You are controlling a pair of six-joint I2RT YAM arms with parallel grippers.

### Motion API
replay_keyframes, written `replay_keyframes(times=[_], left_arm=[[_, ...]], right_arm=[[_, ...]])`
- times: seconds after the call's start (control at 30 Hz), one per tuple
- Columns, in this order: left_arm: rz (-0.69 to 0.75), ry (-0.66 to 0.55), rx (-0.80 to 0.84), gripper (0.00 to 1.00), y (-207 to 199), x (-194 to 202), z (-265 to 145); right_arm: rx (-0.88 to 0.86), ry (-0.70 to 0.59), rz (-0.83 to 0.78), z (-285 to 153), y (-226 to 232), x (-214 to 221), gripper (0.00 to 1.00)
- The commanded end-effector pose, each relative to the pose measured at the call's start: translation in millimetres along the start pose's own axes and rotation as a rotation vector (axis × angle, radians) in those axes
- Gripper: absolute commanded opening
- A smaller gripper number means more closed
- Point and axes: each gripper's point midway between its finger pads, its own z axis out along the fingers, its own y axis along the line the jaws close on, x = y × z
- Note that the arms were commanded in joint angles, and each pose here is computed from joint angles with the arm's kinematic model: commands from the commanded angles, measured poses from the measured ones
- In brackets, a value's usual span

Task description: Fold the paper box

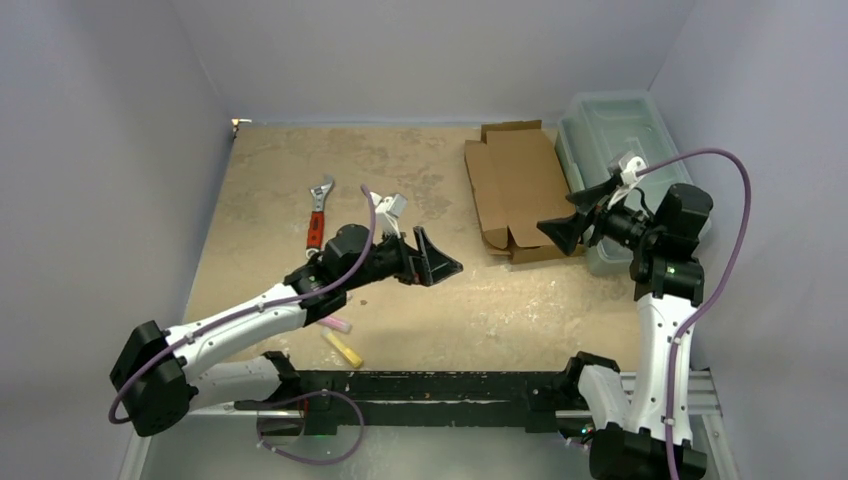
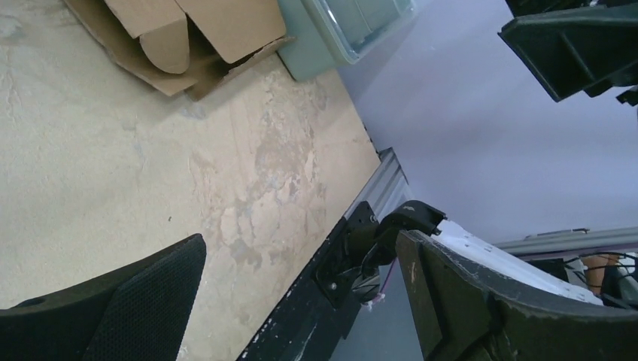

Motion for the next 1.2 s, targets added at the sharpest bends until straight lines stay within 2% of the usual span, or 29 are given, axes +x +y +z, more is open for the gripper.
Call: replay_keyframes(times=[0.0,0.2,0.3,0.47,0.57,0.7,0.93,1.17], left_arm=[[0.024,-0.082,-0.006,0.99,-9.7,-17.9,19.2],[0.051,-0.165,-0.054,0.99,12.7,-33.9,59.0],[0.032,-0.135,-0.005,0.98,22.9,-36.6,84.2],[-0.088,-0.12,0.11,0.9,45.0,-45.8,114.3],[-0.115,-0.072,0.061,0.88,72.8,-38.7,134.7],[-0.121,-0.055,0.044,0.88,88.0,-34.6,150.8],[-0.16,-0.028,0.074,0.82,97.0,-31.7,178.4],[-0.19,-0.062,0.098,0.81,97.8,-42.0,190.0]], right_arm=[[-0.131,0.005,-0.102,-2.6,20.8,7.6,0.99],[-0.147,0.014,-0.114,-1.1,20.6,18.8,0.99],[-0.137,0.018,-0.115,0.9,16.0,22.8,0.99],[-0.116,0.015,-0.107,5.0,8.3,30.0,0.99],[-0.115,0.019,-0.103,6.6,5.6,35.8,0.99],[-0.119,0.027,-0.097,8.6,2.9,40.8,0.99],[-0.127,0.027,-0.093,8.9,4.5,44.9,0.99],[-0.146,0.023,-0.095,10.0,8.4,44.8,0.99]])
